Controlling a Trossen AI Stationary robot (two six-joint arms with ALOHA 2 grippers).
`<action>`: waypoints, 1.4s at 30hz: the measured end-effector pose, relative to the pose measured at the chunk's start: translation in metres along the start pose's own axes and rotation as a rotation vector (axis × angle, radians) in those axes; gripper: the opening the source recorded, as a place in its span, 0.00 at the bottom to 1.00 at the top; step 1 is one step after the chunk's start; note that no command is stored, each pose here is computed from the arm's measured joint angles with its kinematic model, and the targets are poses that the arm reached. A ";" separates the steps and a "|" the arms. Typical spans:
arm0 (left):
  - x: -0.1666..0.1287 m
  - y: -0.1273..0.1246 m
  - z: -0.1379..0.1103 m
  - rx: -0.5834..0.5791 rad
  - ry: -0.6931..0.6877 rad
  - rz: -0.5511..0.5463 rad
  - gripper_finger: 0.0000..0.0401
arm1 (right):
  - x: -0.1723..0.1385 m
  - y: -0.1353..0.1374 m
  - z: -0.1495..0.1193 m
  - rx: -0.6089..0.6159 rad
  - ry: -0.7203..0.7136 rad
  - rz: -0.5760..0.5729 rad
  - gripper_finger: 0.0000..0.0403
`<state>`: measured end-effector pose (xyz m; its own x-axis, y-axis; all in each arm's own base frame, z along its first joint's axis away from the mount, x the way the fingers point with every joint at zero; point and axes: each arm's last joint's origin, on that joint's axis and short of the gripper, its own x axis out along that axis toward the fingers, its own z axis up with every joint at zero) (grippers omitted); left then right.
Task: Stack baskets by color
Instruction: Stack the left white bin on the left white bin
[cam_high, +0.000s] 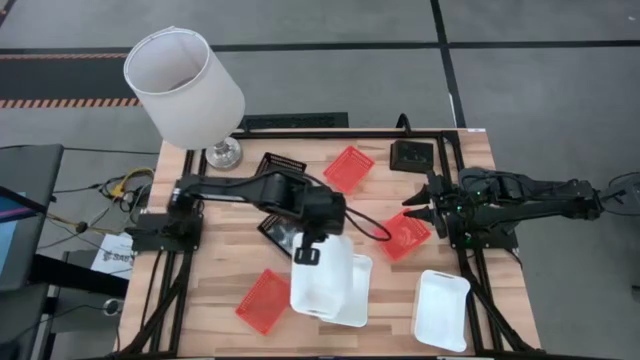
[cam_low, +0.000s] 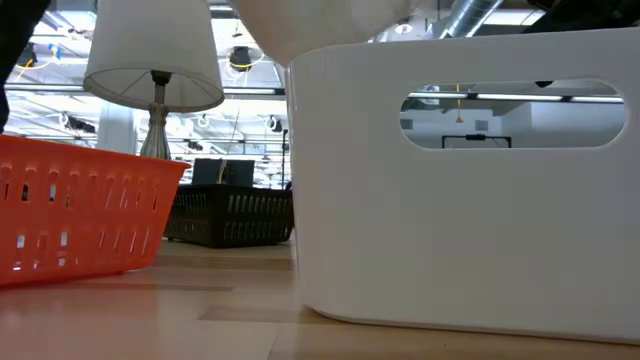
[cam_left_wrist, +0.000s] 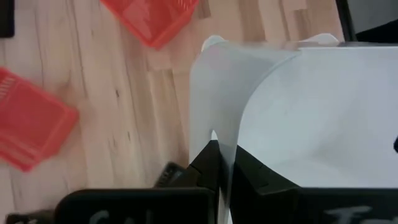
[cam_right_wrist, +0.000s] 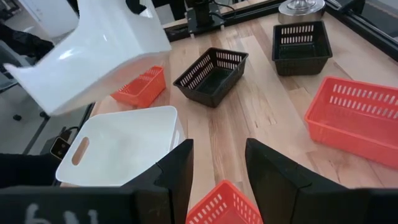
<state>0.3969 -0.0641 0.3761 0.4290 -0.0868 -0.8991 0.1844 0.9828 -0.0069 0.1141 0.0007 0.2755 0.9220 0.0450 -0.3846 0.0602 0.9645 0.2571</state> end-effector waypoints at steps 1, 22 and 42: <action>0.003 0.000 0.004 0.012 -0.005 0.000 0.00 | 0.000 0.000 0.000 0.000 0.000 0.000 0.42; 0.063 -0.003 0.025 0.061 -0.049 0.001 0.00 | 0.000 -0.002 -0.006 0.003 0.059 -0.015 0.41; 0.069 -0.007 0.020 0.114 0.005 -0.153 0.00 | 0.000 -0.002 -0.007 -0.004 0.072 -0.019 0.41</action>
<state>0.4427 -0.0805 0.3233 0.3841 -0.2328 -0.8935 0.3462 0.9334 -0.0944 0.1108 0.0007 0.2689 0.8906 0.0454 -0.4524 0.0757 0.9663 0.2461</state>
